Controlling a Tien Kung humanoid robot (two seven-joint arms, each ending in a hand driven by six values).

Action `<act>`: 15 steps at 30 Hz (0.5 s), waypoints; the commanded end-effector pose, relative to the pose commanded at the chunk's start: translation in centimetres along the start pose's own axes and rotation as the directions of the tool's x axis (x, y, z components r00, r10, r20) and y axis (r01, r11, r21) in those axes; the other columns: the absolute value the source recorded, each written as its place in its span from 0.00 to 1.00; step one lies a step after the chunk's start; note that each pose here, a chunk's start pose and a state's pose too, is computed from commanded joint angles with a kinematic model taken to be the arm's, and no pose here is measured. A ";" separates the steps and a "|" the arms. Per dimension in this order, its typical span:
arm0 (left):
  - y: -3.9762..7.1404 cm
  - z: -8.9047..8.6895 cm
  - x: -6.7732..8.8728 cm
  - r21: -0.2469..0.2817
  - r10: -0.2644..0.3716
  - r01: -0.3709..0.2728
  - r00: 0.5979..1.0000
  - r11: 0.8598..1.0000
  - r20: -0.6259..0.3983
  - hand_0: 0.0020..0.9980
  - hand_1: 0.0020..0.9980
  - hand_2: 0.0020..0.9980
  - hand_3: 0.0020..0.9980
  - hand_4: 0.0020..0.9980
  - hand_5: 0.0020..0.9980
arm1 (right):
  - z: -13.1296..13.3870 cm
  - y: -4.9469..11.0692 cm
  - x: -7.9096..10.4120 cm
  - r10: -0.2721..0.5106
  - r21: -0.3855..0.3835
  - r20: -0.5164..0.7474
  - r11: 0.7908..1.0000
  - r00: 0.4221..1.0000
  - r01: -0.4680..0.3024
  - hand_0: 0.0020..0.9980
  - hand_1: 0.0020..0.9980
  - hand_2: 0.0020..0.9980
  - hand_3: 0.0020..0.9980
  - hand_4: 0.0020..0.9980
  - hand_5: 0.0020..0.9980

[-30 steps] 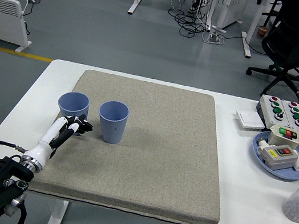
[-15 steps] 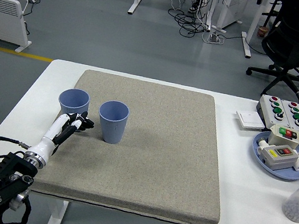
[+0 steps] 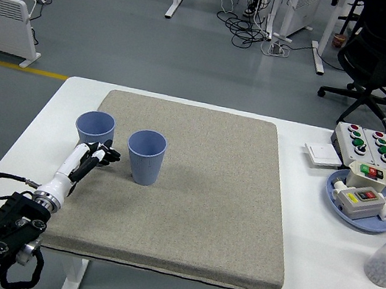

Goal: Push cup pick cup insert cup

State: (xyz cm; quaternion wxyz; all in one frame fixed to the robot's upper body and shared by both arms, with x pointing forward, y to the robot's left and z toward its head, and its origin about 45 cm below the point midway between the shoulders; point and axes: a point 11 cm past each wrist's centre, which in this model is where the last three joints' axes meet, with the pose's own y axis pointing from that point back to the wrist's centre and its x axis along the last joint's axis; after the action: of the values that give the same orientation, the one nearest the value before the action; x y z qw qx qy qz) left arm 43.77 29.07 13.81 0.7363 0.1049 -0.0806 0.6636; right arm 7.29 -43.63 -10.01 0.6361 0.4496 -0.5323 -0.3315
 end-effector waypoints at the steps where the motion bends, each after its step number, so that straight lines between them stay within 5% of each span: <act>1: 0.0 0.0 0.0 0.000 0.001 -0.001 1.000 1.000 -0.001 0.65 0.65 0.58 0.51 0.60 1.00 | 0.0 0.0 0.0 0.000 0.000 0.000 1.000 1.000 0.000 0.73 0.67 0.71 0.60 0.16 0.39; 15: -0.7 0.6 0.2 -0.003 0.014 -0.014 1.000 1.000 -0.006 0.65 0.65 0.57 0.51 0.59 1.00 | 0.0 0.0 0.0 -0.001 0.000 -0.002 1.000 1.000 0.001 0.73 0.67 0.71 0.60 0.16 0.39</act>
State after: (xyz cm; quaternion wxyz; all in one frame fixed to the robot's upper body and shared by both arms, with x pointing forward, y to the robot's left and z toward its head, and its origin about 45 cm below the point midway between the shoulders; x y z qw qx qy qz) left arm 44.54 29.04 14.36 0.7322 0.1013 -0.0799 0.6688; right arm 7.29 -43.62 -10.01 0.6364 0.4504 -0.5314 -0.3314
